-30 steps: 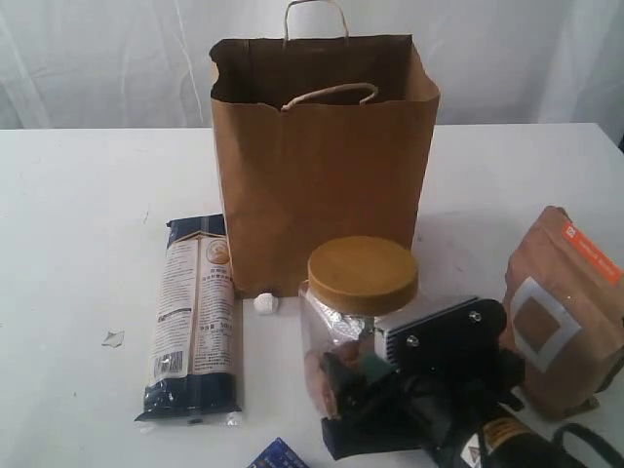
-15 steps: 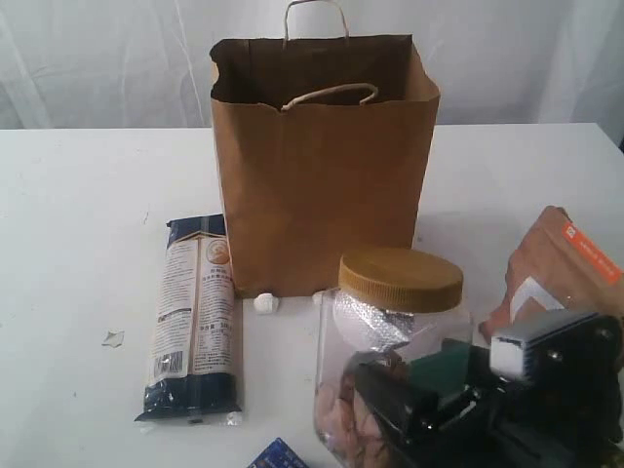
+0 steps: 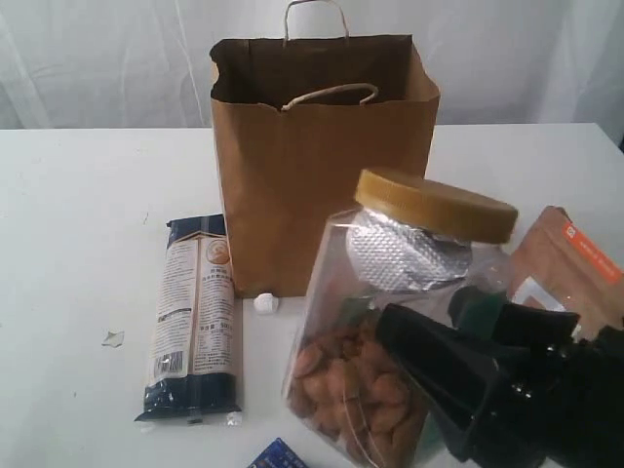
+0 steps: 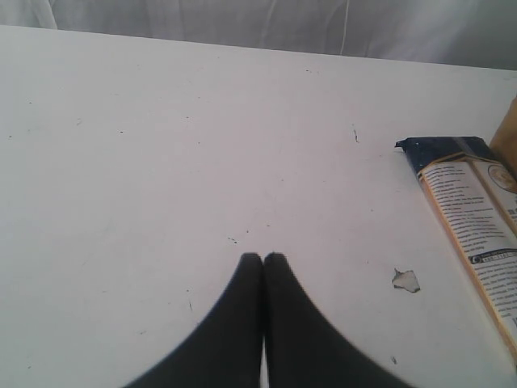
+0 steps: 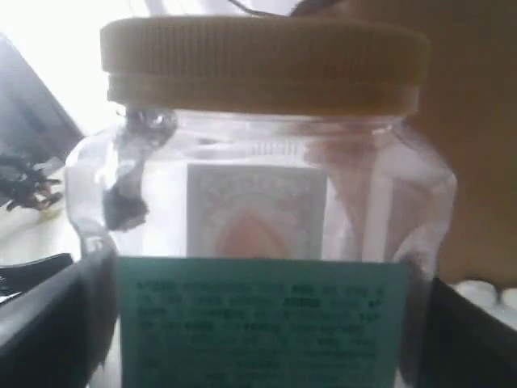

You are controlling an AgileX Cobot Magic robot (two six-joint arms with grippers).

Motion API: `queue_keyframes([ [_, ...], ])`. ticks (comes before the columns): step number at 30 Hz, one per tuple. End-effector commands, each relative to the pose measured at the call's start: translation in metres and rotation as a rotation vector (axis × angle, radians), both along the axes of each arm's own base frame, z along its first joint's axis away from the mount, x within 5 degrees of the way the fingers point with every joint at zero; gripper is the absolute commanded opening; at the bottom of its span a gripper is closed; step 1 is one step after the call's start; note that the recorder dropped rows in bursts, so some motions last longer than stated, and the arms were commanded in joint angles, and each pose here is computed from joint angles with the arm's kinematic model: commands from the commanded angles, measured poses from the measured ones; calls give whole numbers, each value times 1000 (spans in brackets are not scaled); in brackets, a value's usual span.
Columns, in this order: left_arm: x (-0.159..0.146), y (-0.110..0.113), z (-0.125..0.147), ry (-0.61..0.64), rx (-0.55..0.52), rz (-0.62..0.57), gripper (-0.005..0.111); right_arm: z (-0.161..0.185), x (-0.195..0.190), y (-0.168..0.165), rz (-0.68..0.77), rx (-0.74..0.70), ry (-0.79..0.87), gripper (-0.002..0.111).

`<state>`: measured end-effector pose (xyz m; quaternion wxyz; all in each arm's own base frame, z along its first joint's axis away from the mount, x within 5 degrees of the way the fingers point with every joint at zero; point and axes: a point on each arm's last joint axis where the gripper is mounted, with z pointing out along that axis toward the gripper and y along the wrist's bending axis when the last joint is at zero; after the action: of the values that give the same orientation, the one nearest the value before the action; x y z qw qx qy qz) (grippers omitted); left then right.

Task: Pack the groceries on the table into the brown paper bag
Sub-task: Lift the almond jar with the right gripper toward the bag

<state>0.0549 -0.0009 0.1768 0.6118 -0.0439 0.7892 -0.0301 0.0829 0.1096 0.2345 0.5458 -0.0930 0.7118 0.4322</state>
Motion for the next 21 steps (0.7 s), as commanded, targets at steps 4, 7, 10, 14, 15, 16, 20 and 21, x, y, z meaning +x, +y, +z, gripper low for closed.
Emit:
queue_keyframes([
  [4,0,0,-1,0,2,-9,0,94,5,27,55,16,-293,0],
  [7,0,0,-1,0,2,-9,0,113,10,33,19,8,-336,0],
  [10,0,0,-1,0,2,-9,0,127,15,37,-8,12,-364,0],
  [14,0,0,-1,0,2,-9,0,149,25,38,-67,46,-387,0],
  [15,0,0,-1,0,2,-9,0,153,28,38,-79,48,-389,0],
  [16,0,0,-1,0,2,-9,0,158,31,39,-95,52,-393,0],
  [20,0,0,-1,0,2,-9,0,173,46,47,-127,47,-396,0],
  [21,0,0,-1,0,2,-9,0,175,49,50,-129,43,-399,0],
])
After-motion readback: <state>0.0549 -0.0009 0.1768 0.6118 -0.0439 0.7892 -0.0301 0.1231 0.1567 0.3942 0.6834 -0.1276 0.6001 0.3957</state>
